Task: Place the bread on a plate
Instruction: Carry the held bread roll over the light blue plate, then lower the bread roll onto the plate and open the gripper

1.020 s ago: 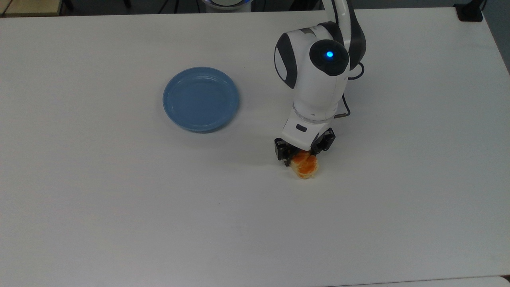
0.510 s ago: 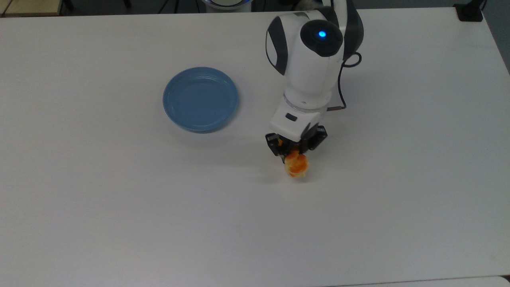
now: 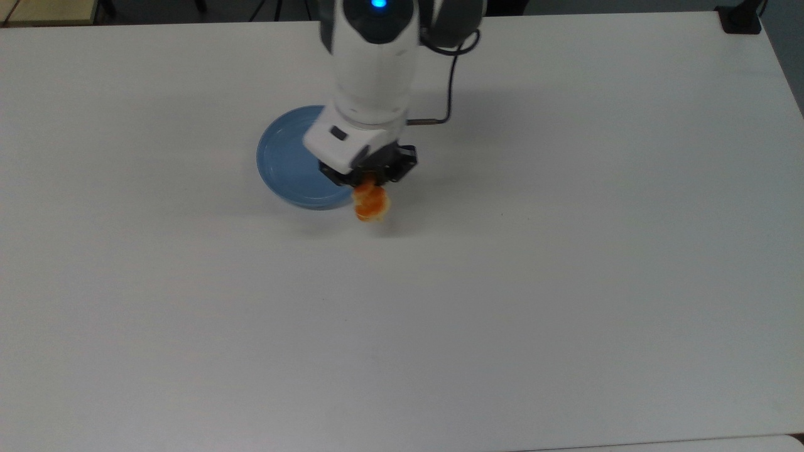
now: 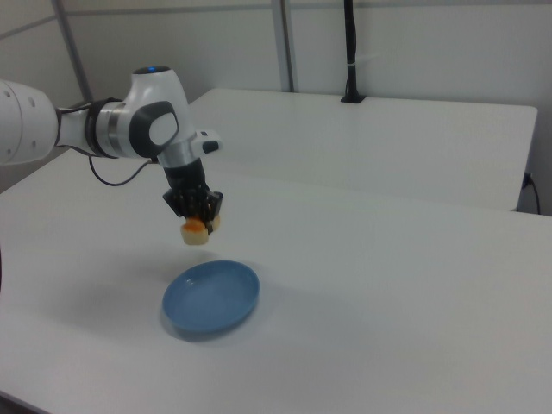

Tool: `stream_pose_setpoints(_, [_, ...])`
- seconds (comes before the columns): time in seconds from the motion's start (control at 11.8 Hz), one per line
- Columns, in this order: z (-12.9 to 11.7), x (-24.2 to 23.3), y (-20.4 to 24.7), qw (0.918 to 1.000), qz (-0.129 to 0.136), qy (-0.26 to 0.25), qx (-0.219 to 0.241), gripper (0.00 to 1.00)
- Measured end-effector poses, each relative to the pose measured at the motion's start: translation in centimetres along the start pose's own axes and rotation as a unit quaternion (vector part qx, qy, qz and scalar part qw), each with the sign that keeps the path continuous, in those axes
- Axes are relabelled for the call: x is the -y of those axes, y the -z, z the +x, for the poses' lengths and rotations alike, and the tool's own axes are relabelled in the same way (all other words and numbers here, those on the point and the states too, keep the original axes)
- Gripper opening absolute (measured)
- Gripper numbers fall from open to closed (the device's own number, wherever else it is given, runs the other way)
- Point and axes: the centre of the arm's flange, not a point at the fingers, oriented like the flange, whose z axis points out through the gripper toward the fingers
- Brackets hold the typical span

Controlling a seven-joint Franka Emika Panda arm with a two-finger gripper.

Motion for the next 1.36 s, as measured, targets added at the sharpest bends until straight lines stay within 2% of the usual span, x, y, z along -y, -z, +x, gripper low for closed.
stream_pose_setpoints(0.17, [-2.5, -3.2, -1.2, 0.9994, 0.002, -0.026, 0.022, 0.29])
stream_pose_setpoints(0.51, [-6.7, -4.5, -2.9, 0.9977, 0.007, -0.037, 0.056, 0.32])
stream_pose_setpoints(0.68, [-7.5, -4.5, -3.8, 0.9972, 0.007, -0.037, 0.064, 0.37])
stream_pose_setpoints(0.76, [-7.7, -4.9, -4.2, 0.9971, 0.007, -0.041, 0.065, 0.44])
stream_pose_setpoints(1.1, [-8.0, -6.0, -4.4, 0.9966, 0.007, -0.051, 0.065, 1.00])
stream_pose_setpoints(1.27, [-7.8, -6.1, -3.7, 0.9971, 0.007, -0.051, 0.057, 1.00])
stream_pose_setpoints(1.36, [-7.3, -6.1, -2.2, 0.9979, 0.006, -0.050, 0.039, 1.00])
